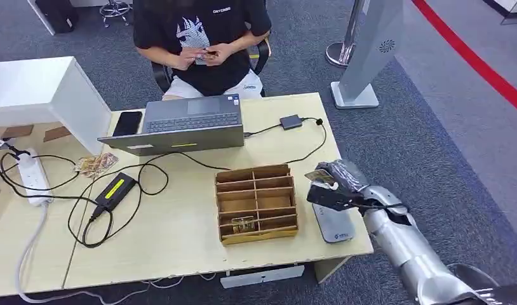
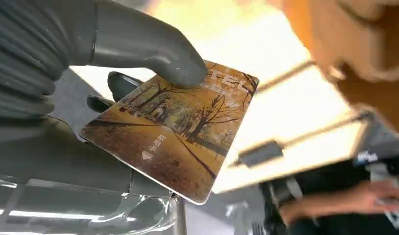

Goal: Pass the card to the sensor for recognition and then transmit it.

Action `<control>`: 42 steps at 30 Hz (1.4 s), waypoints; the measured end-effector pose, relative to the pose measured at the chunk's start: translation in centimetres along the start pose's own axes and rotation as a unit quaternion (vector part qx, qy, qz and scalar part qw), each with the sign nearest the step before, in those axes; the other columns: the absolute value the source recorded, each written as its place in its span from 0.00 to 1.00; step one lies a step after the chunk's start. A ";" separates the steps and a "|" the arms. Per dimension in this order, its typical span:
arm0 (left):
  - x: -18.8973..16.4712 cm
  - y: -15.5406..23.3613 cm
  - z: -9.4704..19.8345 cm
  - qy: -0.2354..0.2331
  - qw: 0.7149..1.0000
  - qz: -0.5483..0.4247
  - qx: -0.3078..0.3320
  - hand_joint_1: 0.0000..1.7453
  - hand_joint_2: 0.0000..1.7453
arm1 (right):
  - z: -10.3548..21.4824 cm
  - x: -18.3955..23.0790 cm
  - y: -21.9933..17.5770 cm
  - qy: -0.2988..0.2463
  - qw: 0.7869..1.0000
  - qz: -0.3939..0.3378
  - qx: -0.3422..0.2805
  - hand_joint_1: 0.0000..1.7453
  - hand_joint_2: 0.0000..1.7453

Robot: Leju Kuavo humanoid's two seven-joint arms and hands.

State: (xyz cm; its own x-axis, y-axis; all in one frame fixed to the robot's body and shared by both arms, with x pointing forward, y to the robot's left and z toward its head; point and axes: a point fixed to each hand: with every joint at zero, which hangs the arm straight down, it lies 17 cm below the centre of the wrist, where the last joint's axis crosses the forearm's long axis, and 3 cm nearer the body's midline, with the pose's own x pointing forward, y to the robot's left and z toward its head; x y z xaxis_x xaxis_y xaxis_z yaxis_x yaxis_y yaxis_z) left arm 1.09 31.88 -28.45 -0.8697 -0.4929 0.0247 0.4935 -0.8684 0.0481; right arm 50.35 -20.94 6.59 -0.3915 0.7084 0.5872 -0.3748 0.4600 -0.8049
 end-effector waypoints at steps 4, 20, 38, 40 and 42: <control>-0.3 -0.7 0.1 -0.002 1.000 -0.001 -0.002 0.00 1.00 | 1.8 -2.6 0.3 0.017 1.000 -0.011 0.021 1.00 1.00; -0.7 -1.9 0.2 -0.001 1.000 0.001 -0.006 0.00 1.00 | 6.8 -7.6 -1.5 0.046 0.997 -0.015 0.059 1.00 1.00; -0.4 -4.0 0.4 -0.012 1.000 0.025 -0.011 0.00 1.00 | 10.6 -8.4 -1.7 0.038 0.993 0.005 0.110 1.00 1.00; -0.4 -4.1 0.4 -0.012 0.999 0.029 -0.011 0.00 1.00 | 10.9 -8.5 -1.6 0.037 0.993 0.010 0.114 1.00 1.00; -0.4 -4.2 0.4 -0.012 0.999 0.033 -0.012 0.00 1.00 | 11.2 -8.6 -1.5 0.038 0.992 0.014 0.118 1.00 1.00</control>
State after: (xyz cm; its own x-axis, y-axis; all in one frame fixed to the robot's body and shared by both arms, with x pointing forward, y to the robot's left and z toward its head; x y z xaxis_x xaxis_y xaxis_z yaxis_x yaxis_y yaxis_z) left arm -0.64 35.79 -28.23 -0.8350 -0.5480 0.0505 0.5495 -0.8352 0.0224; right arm 44.86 -33.73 3.66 -0.3426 0.7618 0.5498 -0.5545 0.3084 -0.7729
